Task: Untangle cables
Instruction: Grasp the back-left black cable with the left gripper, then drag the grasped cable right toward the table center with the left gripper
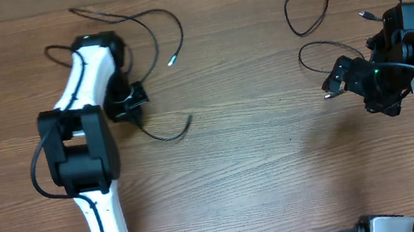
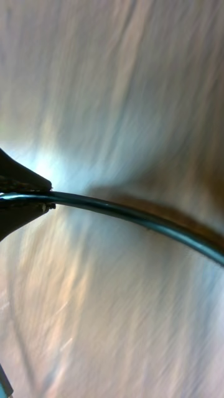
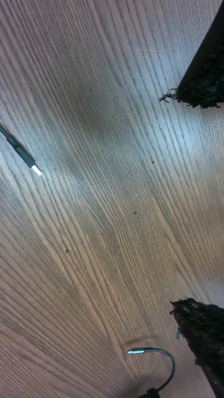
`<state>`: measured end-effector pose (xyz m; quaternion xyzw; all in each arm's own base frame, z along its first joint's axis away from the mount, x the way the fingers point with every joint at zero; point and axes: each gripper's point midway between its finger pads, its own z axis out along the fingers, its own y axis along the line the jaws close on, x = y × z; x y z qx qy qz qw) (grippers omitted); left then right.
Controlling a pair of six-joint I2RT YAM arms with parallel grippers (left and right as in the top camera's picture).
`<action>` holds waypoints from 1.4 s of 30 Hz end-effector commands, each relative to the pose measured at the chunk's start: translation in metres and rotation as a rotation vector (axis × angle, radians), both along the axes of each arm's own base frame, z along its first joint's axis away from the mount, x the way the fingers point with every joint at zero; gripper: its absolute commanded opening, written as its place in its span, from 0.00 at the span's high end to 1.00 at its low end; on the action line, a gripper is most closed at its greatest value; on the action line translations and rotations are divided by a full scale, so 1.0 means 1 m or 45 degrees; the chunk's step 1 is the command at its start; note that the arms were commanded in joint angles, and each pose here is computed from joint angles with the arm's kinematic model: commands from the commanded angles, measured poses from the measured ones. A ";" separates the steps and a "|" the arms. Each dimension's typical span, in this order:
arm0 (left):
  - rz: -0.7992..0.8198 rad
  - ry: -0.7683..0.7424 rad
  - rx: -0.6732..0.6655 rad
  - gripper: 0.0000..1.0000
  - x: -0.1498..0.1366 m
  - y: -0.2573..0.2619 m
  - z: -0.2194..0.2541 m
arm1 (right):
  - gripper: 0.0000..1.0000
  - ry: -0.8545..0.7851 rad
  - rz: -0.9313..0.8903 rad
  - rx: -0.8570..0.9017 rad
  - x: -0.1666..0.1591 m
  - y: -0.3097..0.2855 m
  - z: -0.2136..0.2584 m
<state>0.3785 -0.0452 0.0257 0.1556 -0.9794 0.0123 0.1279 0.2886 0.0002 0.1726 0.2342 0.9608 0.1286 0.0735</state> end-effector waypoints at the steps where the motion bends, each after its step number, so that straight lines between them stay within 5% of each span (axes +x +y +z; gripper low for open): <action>1: -0.018 -0.123 -0.029 0.96 -0.003 -0.022 0.049 | 0.00 -0.025 0.009 0.001 -0.001 0.002 0.004; 15: -0.100 -0.411 -0.090 0.96 -0.062 -0.066 0.181 | 0.00 -0.025 0.009 0.001 -0.001 0.002 0.004; 25: -0.203 -0.471 -0.075 0.96 -0.118 -0.104 0.217 | 0.00 -0.025 0.009 0.001 -0.001 0.002 0.004; 30: -0.128 -0.597 0.101 0.96 -0.115 -0.103 0.223 | 0.00 -0.025 0.009 0.001 -0.001 0.002 0.004; 42: -0.120 -0.558 0.107 0.91 -0.099 -0.114 0.202 | 0.00 -0.025 0.009 0.001 -0.001 0.002 0.004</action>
